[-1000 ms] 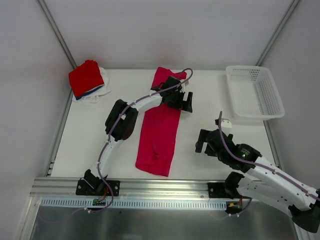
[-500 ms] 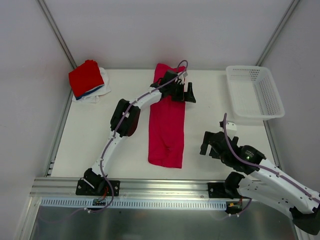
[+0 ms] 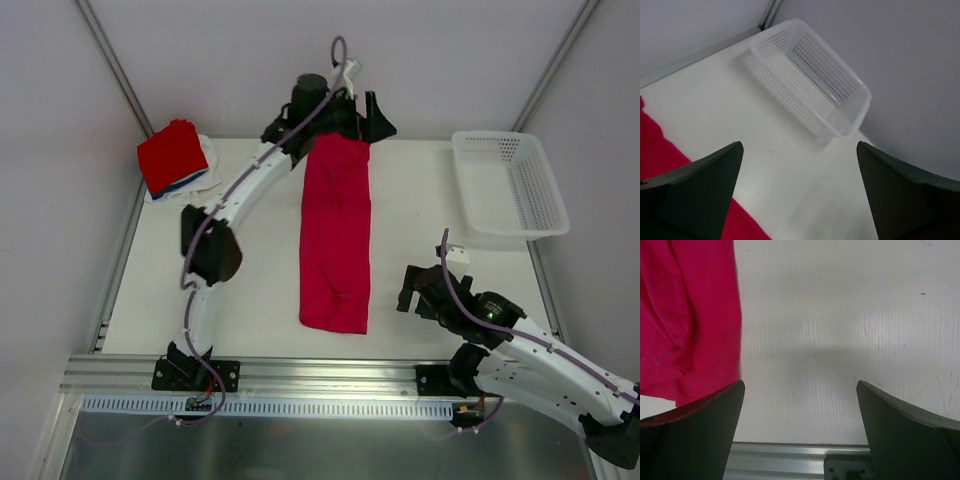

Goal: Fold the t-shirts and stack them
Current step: Rotate the tshirt 90 degrees

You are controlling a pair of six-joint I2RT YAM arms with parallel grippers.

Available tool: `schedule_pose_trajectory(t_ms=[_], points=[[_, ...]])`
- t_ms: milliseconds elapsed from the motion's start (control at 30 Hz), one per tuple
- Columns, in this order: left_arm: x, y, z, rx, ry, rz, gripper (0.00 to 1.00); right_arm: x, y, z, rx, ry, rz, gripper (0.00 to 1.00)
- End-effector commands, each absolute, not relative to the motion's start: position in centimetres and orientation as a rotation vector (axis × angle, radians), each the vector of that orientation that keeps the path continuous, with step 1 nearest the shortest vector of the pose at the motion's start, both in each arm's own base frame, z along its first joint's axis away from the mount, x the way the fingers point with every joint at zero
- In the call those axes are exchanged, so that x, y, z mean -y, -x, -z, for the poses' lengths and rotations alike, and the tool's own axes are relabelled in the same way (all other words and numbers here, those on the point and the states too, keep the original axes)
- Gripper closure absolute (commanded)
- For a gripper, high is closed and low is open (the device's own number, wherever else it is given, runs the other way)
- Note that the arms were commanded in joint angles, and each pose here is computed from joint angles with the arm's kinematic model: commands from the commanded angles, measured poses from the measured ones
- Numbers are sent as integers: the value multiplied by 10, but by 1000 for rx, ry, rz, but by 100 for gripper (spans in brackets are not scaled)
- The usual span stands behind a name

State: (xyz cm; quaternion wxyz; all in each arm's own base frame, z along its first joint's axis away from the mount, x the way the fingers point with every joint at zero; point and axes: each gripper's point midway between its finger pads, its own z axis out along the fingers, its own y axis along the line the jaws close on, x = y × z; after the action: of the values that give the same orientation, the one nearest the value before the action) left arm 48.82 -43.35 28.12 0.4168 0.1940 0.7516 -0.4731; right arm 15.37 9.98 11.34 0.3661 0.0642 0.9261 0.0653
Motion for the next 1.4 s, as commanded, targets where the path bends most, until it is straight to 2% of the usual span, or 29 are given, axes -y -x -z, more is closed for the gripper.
schedule_pose_trajectory(t_ms=[0, 33, 67, 133, 167, 200, 233, 267, 300, 367, 400, 567, 667, 800, 900, 1067, 1367], points=[[362, -424, -426, -1646, -507, 1086, 1, -120, -162, -135, -2336, -147, -283, 1], [335, -394, -451, -1607, -486, 1042, 1, -125, -164, -141, -2327, -144, -309, 1], [318, -396, -377, -1788, -412, 934, 1, -131, -164, -144, -2324, -129, -342, 1], [274, -360, -369, -1810, -300, 839, 1, -138, -166, -149, -2318, -123, -376, 1], [259, -351, -346, -1861, -248, 801, 1, -143, -168, -151, -2310, -123, -400, 1], [243, -333, -281, -2002, -184, 749, 1, -147, -166, -150, -2317, -114, -424, 1], [228, -311, -284, -1976, -154, 760, 1, -149, -166, -148, -2323, -114, -436, 1], [223, -300, -268, -2007, -117, 769, 1, -153, -167, -147, -2316, -118, -458, 1], [215, -281, -226, -2090, -114, 751, 1, -157, -165, -144, -2327, -112, -480, 0], [208, -257, -213, -2090, -120, 777, 1, -163, -165, -134, -2340, -120, -504, 1], [204, -240, -181, -2158, -119, 774, 1, -167, -163, -130, -2354, -116, -523, 1], [191, -202, -117, -2277, -67, 771, 1, -191, -175, -118, -2341, -124, -585, 1], [192, -194, -101, -2290, -66, 768, 2, -224, -198, -153, -2260, -37, -654, 1], [195, -193, -103, -2272, -73, 786, 2, -266, -224, -164, -2340, 97, -580, 23], [194, -192, -104, -2263, -94, 781, 2, -290, -233, -174, -2336, 130, -631, 24], [188, -190, -94, -2273, -93, 754, 2, -304, -238, -156, -2387, 134, -629, 24], [185, -191, -83, -2282, -87, 725, 2, -293, -209, -110, -2485, 35, -602, 24]])
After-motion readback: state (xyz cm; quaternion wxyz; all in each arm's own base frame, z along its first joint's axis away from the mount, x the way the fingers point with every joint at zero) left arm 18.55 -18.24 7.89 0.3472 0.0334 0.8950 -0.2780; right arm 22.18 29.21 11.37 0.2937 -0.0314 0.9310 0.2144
